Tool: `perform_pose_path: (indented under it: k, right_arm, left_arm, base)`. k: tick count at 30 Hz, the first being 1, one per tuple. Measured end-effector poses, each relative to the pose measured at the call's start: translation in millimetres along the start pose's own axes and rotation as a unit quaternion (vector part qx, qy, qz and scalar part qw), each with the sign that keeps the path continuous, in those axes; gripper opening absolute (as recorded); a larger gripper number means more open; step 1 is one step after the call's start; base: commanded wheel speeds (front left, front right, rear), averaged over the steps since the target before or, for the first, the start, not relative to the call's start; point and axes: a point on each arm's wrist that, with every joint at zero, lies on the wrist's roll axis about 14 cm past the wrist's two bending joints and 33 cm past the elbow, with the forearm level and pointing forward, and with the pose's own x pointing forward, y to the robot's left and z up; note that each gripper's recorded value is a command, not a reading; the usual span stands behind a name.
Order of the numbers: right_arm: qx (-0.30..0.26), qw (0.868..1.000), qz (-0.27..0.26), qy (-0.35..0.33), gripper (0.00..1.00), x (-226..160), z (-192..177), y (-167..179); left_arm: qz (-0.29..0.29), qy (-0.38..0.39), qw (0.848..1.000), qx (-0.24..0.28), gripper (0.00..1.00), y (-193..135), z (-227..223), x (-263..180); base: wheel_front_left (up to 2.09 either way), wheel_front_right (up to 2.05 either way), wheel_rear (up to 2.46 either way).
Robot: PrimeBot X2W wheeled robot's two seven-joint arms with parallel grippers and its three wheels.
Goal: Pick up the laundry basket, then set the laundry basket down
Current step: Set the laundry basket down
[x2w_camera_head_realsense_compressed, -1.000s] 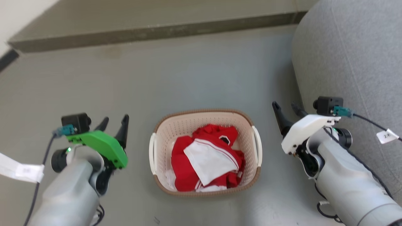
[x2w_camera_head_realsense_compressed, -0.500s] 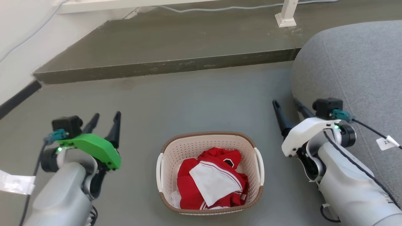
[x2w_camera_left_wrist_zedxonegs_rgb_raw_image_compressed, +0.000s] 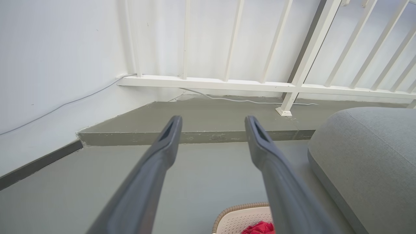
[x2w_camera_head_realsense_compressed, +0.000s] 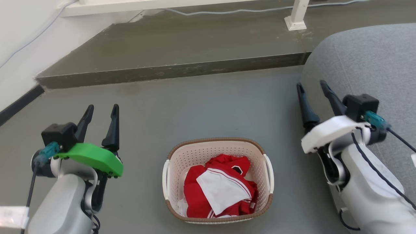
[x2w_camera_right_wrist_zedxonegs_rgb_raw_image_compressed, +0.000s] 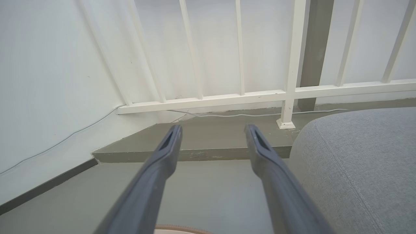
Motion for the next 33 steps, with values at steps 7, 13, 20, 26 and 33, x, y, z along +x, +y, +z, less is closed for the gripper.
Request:
perform_pose_path:
  k: [7, 13, 20, 26, 33]
  right_arm:
    - [0.004, 1.000, -0.003, 0.001, 1.00, -14.0, -7.0, 3.9]
    - [0.006, 1.000, -0.010, -0.003, 1.00, -21.6, -8.3, 4.7]
    - [0.006, 1.000, -0.018, 0.006, 1.00, -32.5, -16.5, 1.7]
    - [0.003, 1.000, -0.022, 0.003, 1.00, -35.7, -15.6, 0.2]
    - [0.005, 1.000, -0.027, -0.002, 1.00, -38.4, -14.0, 0.0]
  left_arm:
    - [0.024, -0.027, 0.999, -0.014, 1.00, 7.1, 7.7, -23.0]
    - [0.044, -0.042, 0.998, -0.009, 1.00, 15.4, 12.7, -35.0]
    - [0.061, -0.048, 0.997, -0.017, 1.00, 18.2, 10.6, -45.6]
    - [0.059, -0.054, 0.997, -0.018, 1.00, 15.8, 11.1, -48.6]
    - [0.060, -0.056, 0.996, -0.020, 1.00, 15.3, 10.1, -52.9]
  base:
    - [0.00, 0.00, 0.00]
    - [0.00, 0.00, 0.00]
    - [0.00, 0.00, 0.00]
    - [0.00, 0.00, 0.00]
    - [0.00, 0.00, 0.00]
